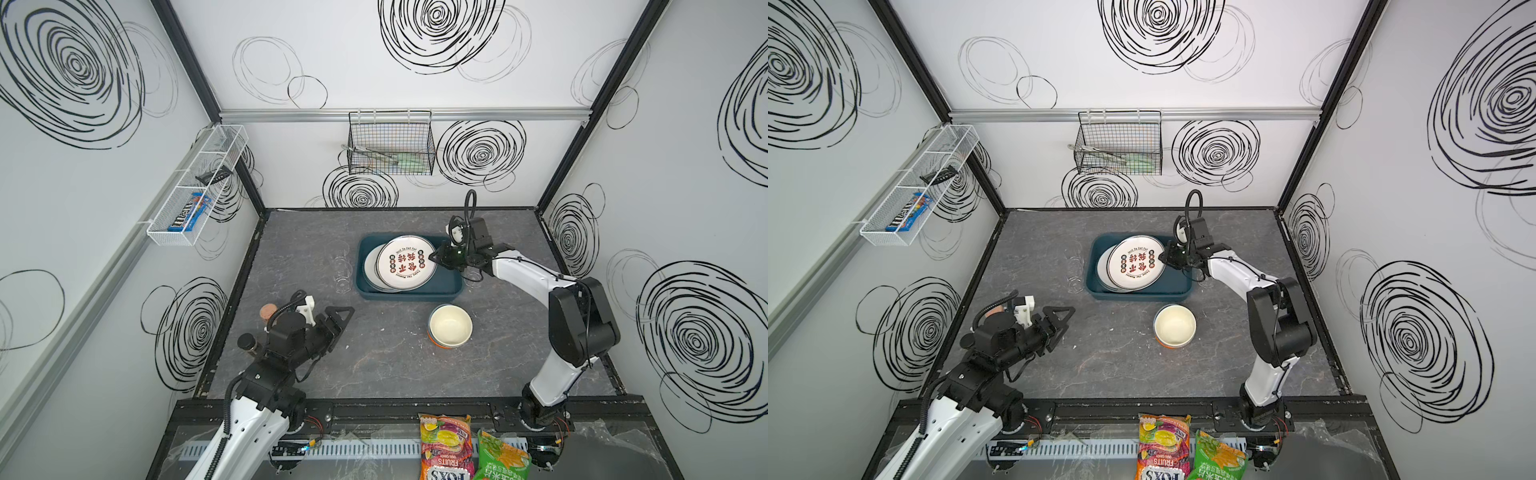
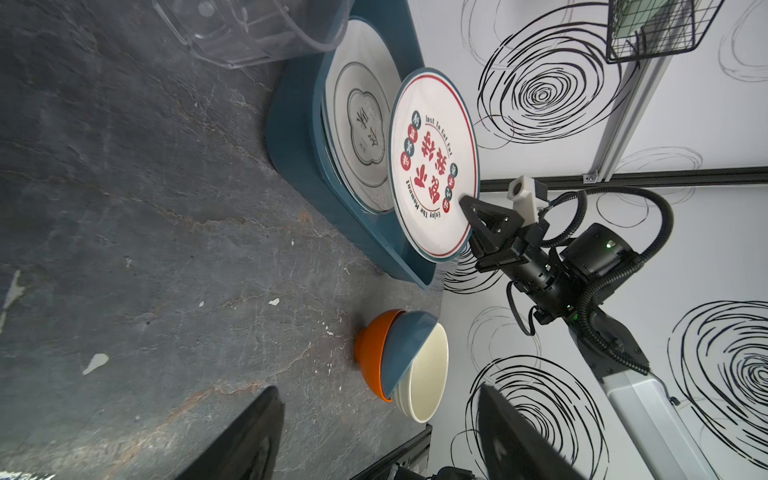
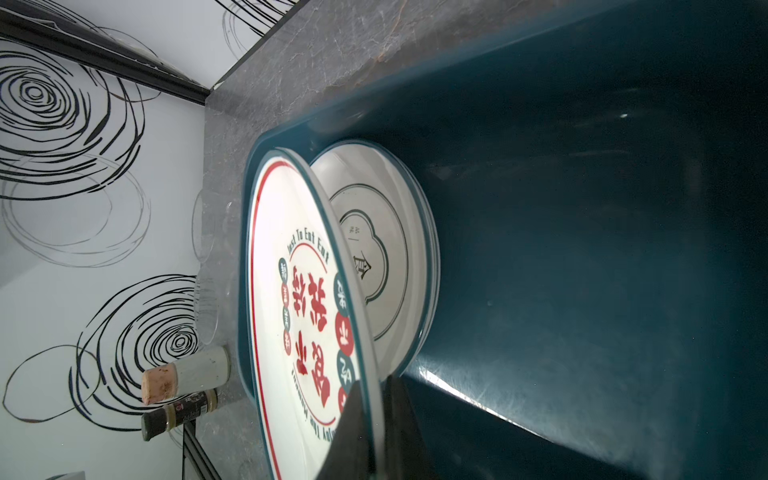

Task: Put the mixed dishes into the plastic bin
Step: 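Lower the red-print plate onto the plate stack in the bin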

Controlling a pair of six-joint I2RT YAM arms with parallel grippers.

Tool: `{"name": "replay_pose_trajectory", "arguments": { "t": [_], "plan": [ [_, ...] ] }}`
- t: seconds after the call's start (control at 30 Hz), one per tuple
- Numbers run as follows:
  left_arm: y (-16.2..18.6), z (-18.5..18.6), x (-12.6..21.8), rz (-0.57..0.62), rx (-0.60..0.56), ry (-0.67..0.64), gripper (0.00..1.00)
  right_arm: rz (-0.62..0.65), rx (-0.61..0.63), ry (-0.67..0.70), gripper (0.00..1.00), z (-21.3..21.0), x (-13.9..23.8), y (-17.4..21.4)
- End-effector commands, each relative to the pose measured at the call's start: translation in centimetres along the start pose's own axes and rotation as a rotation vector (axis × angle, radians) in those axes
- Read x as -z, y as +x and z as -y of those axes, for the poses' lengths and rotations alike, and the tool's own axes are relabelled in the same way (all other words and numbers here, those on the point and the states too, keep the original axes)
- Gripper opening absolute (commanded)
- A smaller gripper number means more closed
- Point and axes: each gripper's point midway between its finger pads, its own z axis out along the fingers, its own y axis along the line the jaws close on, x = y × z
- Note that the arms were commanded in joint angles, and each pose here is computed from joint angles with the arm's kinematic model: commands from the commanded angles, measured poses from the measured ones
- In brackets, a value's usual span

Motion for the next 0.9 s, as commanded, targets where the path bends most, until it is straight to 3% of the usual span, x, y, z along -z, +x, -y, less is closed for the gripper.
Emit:
{"name": "replay_pose_trajectory", "arguments": {
  "t": [0.0,0.87],
  "plan": [
    [0.0,-0.2,-0.1,0.001,-0.003,0.004,0.77,0.038,0.002,-0.023,0.00,-1.4,0.0,-1.6],
    [0.1,-1.3,-0.4,-0.004,0.019,-0.020,0.78,0.010,0.005,0.007,0.01,-1.5,-3.9,-1.9]
  ]
}}
